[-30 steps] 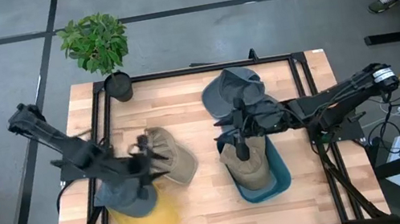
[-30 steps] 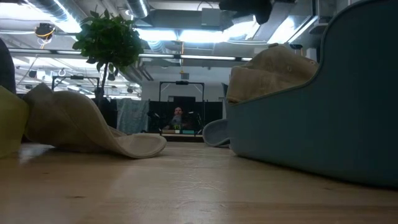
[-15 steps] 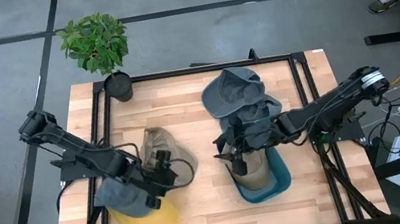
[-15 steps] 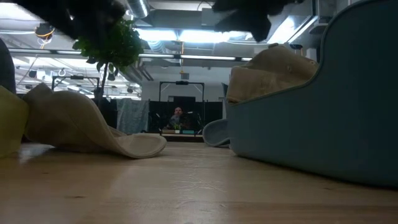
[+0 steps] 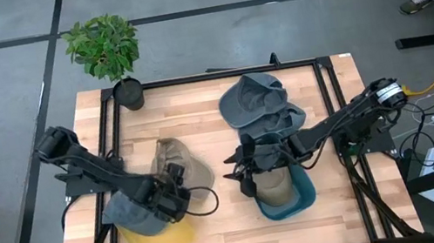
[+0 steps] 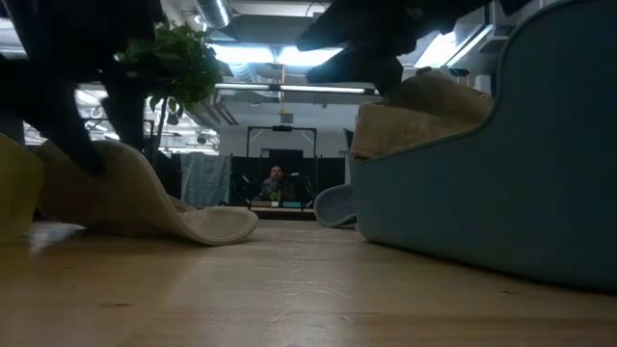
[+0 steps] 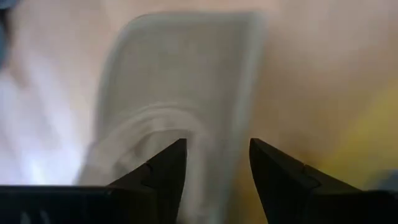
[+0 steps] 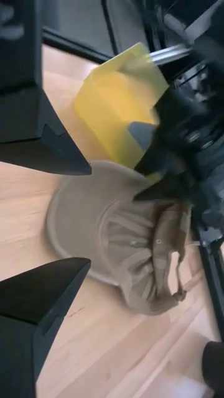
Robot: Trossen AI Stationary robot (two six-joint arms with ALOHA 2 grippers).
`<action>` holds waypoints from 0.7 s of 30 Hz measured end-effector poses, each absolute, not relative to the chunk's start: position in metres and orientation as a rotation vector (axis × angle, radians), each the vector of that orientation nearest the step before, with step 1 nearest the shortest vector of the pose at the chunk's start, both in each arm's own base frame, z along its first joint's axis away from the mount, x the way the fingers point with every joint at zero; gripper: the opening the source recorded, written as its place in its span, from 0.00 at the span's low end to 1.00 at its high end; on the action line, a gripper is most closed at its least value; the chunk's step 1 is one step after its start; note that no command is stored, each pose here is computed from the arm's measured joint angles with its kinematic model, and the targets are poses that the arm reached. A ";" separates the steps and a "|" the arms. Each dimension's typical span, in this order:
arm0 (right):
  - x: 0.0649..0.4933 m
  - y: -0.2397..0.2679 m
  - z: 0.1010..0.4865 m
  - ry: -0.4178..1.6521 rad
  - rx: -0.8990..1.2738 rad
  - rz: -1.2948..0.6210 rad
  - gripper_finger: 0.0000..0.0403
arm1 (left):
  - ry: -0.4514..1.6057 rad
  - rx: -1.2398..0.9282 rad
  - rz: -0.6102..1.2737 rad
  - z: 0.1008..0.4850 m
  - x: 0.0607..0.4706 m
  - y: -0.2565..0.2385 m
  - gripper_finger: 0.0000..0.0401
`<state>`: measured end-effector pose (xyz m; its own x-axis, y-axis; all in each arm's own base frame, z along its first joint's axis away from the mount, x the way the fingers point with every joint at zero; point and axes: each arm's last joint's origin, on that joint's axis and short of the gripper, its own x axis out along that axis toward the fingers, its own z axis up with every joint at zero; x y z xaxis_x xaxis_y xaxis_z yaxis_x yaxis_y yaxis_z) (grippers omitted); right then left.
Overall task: Pick & Place hat
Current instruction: Put the brown cap into the blue bin
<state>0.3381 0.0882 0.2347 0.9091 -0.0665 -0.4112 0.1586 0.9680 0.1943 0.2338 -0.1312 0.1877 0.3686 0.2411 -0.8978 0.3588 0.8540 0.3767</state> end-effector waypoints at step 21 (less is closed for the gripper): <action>0.345 0.088 0.253 0.363 0.092 -0.084 0.56 | 1.133 0.478 0.125 0.213 0.243 -0.088 0.02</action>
<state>0.3454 0.0881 0.2533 0.9314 -0.0655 -0.3580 0.0984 0.9924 0.0745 0.2426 -0.0885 0.2130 0.4286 0.3334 -0.8397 0.1430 0.8927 0.4274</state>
